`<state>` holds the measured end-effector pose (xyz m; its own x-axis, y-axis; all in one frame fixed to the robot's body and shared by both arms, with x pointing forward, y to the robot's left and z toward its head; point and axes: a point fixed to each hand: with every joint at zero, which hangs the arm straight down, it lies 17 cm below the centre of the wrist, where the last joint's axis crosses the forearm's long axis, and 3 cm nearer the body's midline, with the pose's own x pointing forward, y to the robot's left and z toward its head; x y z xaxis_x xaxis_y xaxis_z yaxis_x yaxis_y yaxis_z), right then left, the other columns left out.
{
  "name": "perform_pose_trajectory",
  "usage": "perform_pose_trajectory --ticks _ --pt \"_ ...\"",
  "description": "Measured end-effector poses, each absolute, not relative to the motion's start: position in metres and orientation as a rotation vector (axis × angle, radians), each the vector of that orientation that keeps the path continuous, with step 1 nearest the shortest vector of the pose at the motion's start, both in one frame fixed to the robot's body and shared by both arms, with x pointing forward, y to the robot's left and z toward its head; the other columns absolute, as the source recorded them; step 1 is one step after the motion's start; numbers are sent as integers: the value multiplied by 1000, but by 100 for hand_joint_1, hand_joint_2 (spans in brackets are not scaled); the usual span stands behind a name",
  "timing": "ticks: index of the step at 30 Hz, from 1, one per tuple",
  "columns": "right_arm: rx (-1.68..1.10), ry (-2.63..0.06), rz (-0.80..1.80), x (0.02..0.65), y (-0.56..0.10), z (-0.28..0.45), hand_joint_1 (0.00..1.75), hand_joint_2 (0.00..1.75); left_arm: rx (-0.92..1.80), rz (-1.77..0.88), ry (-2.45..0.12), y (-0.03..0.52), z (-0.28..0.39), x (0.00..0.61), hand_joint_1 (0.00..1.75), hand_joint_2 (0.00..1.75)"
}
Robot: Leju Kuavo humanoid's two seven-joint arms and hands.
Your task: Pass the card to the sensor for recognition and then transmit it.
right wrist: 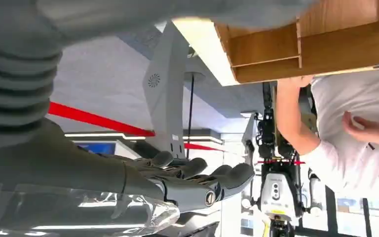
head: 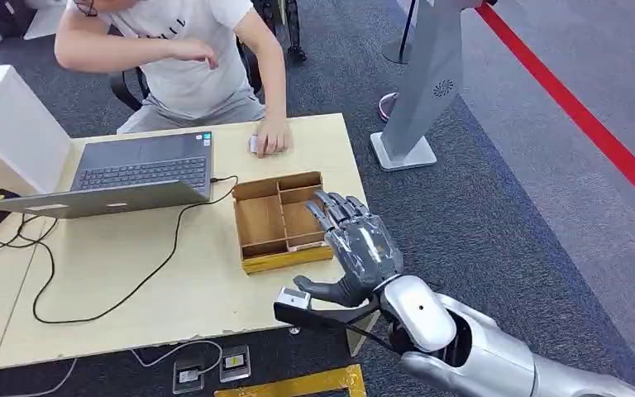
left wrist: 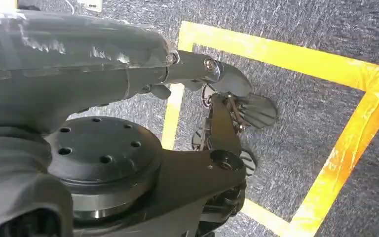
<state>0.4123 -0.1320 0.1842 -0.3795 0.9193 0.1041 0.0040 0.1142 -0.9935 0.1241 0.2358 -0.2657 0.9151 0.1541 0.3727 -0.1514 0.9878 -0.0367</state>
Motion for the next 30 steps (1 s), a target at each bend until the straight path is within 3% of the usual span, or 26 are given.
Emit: perform_pose_trajectory --ticks 30 --pt "-1012 -1376 1366 421 -149 156 0 175 1 119 -379 236 -267 122 0 0"
